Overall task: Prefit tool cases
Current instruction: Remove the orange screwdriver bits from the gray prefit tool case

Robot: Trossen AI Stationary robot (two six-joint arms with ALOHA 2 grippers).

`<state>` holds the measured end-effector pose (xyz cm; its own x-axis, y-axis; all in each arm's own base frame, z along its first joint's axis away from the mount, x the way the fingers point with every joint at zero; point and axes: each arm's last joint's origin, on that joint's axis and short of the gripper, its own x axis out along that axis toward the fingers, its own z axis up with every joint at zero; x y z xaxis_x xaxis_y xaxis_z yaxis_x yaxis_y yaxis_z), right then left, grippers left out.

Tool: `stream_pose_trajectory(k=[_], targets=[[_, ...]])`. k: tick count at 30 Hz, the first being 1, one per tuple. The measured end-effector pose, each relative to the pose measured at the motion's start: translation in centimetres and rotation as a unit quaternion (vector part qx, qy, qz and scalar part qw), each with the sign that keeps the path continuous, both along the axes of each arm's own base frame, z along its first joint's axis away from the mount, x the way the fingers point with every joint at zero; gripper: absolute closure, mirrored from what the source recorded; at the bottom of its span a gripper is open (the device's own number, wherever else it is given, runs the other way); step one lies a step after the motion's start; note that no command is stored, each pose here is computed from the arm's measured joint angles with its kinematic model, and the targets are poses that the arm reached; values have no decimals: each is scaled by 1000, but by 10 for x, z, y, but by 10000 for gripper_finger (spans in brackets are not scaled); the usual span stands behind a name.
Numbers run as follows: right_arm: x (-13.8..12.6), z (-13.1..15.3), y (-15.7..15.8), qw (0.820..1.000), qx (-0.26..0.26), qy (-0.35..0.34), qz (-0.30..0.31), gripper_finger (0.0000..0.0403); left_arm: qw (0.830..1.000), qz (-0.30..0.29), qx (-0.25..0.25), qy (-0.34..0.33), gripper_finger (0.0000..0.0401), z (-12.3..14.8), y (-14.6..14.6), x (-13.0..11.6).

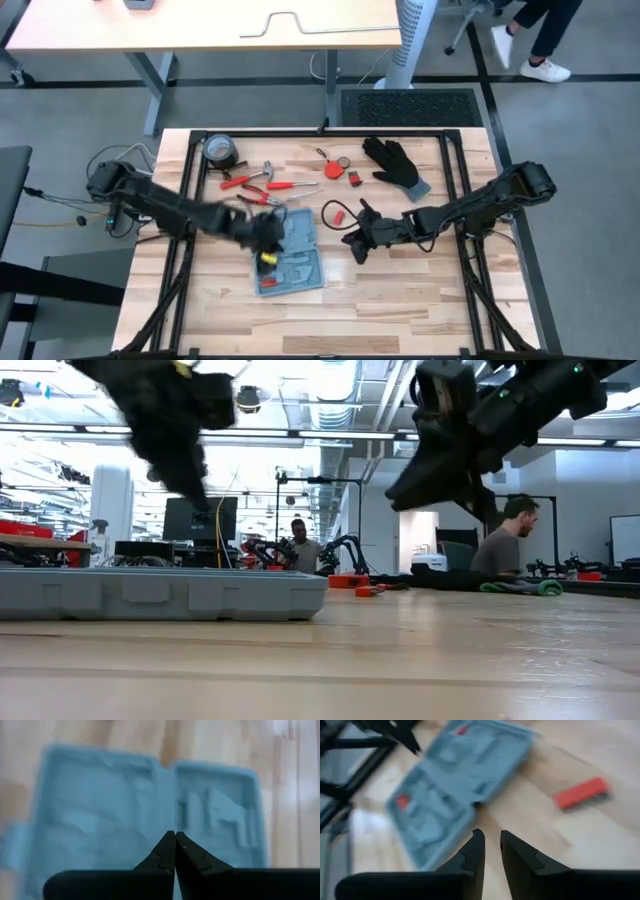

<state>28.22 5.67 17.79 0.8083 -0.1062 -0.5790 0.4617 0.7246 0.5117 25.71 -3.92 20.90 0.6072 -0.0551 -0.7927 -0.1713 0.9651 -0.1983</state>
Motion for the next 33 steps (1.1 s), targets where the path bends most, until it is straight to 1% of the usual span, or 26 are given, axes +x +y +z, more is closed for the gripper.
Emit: stream_pose_trajectory(k=[5, 7, 10, 13, 15, 17, 21, 24, 29, 33], targets=[[4, 0, 4, 999, -2, -16, 37, 330, 999, 24, -31, -9, 401, -11, -62, -14], [4, 1, 5, 999, -8, -15, 46, 330, 998, 35, -43, 2, 401, -18, -82, -21], [3, 0, 5, 998, -16, -8, 64, 330, 995, 74, -59, 11, 401, -28, -104, -30], [4, 0, 6, 997, -13, -9, 78, 330, 991, 111, -73, 20, 401, -36, -118, -37], [3, 0, 8, 995, -22, -6, 94, 330, 989, 120, -83, 28, 401, -40, -123, -40], [3, 0, 10, 994, -35, -8, 107, 330, 989, 112, -89, 37, 397, -41, -126, -43], [2, 0, 14, 992, -42, -6, 121, 330, 989, 108, -87, 47, 367, -42, -125, -43], [2, 0, 14, 992, -43, -6, 120, 330, 992, 99, -68, 51, 333, -43, -120, -41], [3, 0, 8, 993, -42, -6, 109, 330, 996, 62, -24, 58, 277, -48, -115, -35], [4, 0, 4, 994, -42, -6, 104, 330, 996, 40, -3, 81, 245, -56, -112, -34]])
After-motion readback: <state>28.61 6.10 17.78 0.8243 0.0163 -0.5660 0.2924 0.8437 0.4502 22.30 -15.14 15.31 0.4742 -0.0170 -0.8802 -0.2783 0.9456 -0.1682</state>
